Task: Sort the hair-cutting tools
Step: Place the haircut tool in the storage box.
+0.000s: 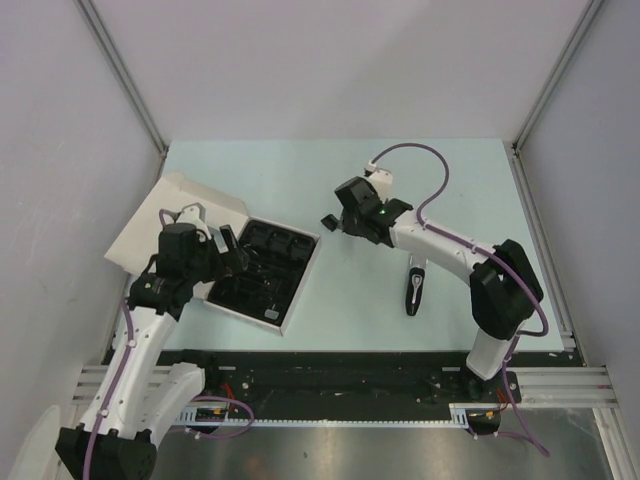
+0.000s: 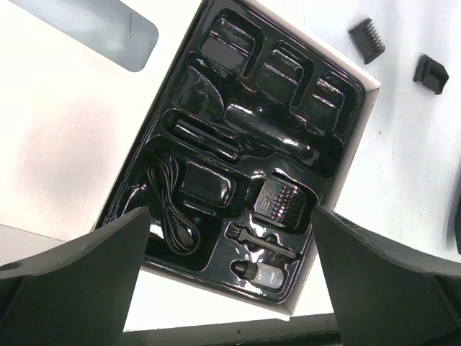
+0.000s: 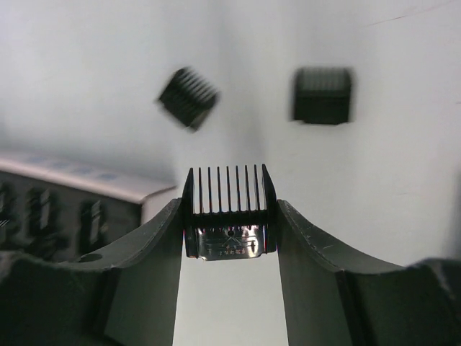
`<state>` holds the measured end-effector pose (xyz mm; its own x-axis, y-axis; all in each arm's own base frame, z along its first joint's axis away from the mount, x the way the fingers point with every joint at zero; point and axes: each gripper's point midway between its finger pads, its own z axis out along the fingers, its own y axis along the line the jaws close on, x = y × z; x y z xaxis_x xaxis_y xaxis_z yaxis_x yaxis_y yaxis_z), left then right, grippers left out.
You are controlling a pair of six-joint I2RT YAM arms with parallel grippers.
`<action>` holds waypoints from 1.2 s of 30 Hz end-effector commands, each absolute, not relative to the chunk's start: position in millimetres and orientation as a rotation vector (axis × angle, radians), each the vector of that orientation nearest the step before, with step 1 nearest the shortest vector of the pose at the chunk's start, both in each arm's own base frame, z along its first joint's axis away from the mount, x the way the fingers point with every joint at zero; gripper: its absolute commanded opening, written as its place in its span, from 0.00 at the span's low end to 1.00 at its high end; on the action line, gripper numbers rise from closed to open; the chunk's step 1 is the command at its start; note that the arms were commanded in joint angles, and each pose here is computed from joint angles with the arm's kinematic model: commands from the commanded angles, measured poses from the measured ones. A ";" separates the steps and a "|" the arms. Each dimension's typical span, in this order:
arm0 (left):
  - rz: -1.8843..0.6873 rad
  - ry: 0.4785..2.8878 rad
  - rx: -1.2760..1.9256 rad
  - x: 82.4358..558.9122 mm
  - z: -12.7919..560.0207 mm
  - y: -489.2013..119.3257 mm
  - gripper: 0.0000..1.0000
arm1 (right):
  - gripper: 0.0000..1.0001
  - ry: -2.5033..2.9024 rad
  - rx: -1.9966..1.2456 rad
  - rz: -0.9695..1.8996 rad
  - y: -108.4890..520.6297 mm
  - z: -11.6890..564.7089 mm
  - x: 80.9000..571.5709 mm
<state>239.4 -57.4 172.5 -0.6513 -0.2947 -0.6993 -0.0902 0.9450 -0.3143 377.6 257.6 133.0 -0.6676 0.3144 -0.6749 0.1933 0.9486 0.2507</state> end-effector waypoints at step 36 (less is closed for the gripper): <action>-0.280 2.159 -0.192 242.5 214.4 -51.0 1.00 | 0.19 2.584 0.289 0.287 416.6 93.7 333.4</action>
<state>239.7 -53.8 198.1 -0.6030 -0.2618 -0.7536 -0.0508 0.9553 -0.2912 333.7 414.6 88.3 -0.8450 0.2023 -0.4950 0.0924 0.9670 0.2374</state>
